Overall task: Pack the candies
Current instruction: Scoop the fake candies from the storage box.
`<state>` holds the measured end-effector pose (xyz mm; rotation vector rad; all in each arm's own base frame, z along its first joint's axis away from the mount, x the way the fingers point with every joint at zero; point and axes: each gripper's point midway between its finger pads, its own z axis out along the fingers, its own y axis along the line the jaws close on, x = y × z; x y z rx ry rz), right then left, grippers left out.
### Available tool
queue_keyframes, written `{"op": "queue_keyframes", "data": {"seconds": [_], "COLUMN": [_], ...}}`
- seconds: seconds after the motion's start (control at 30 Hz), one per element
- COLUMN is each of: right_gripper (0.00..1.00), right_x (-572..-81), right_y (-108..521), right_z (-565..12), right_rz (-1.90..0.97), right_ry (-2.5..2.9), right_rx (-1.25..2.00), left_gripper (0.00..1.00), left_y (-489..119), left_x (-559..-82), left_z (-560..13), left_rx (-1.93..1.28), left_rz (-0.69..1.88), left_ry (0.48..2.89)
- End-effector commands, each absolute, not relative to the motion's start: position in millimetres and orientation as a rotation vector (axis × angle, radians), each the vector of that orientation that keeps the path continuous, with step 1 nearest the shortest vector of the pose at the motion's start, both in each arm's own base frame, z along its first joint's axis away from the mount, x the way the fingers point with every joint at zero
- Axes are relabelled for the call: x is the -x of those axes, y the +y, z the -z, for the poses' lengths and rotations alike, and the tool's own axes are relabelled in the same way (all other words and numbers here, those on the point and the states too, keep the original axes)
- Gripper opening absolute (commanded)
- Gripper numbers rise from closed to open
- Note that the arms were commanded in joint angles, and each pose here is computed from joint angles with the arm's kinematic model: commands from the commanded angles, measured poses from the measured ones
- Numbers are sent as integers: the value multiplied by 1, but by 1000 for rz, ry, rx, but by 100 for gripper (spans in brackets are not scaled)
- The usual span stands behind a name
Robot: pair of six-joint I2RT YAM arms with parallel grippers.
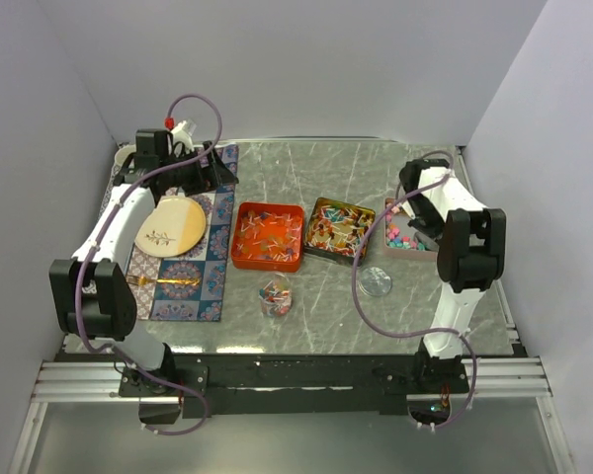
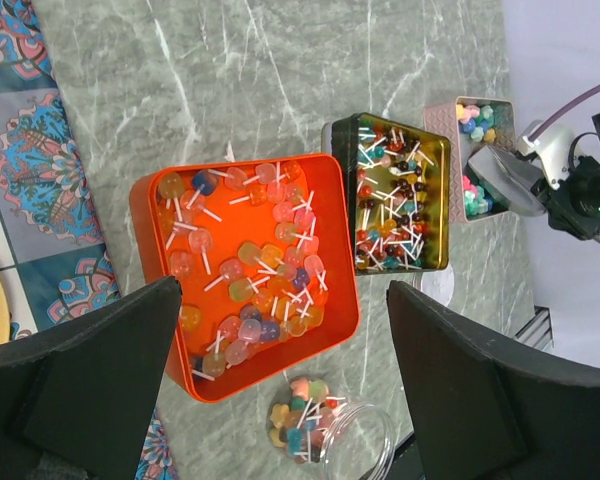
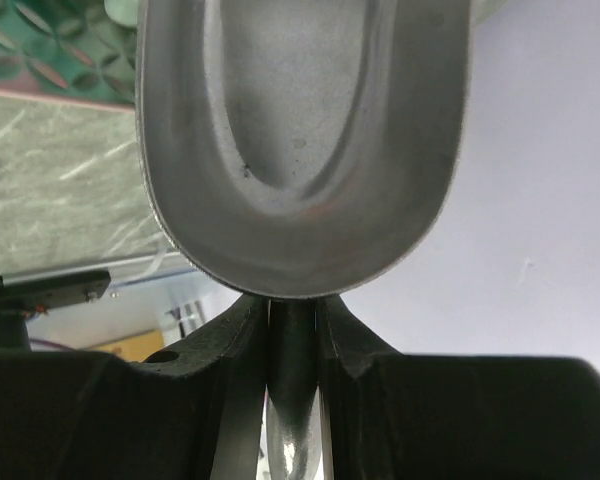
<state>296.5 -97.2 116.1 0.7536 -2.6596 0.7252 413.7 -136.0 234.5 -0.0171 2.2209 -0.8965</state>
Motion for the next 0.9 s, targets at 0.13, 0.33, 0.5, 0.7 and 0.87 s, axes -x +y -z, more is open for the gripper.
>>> {"op": "queue_keyframes", "data": {"seconds": [0.13, 0.33, 0.5, 0.7, 0.87], "right_gripper": [0, 0, 0, 0, 0], "right_x": [-289, -296, -315, -341, -371], "right_y": [-94, -92, -95, -105, -119], "right_z": [-108, -87, -76, -72, -69], "right_rz": [-501, -419, -408, -493, -740], "right_ry": [-2674, -2686, -2703, -2700, -2710], "right_rx": [-611, -527, -508, -576, -838], "left_gripper": [90, 90, 90, 90, 89], "left_y": [-140, -139, -136, -132, -129], "left_x": [-425, -429, -432, -431, -430], "left_z": [-240, -229, -218, -208, -200], "left_rx": [3, 25, 32, 31, 36], "left_rz": [925, 917, 890, 857, 832], "left_ry": [2204, 2224, 2249, 2277, 2293]}}
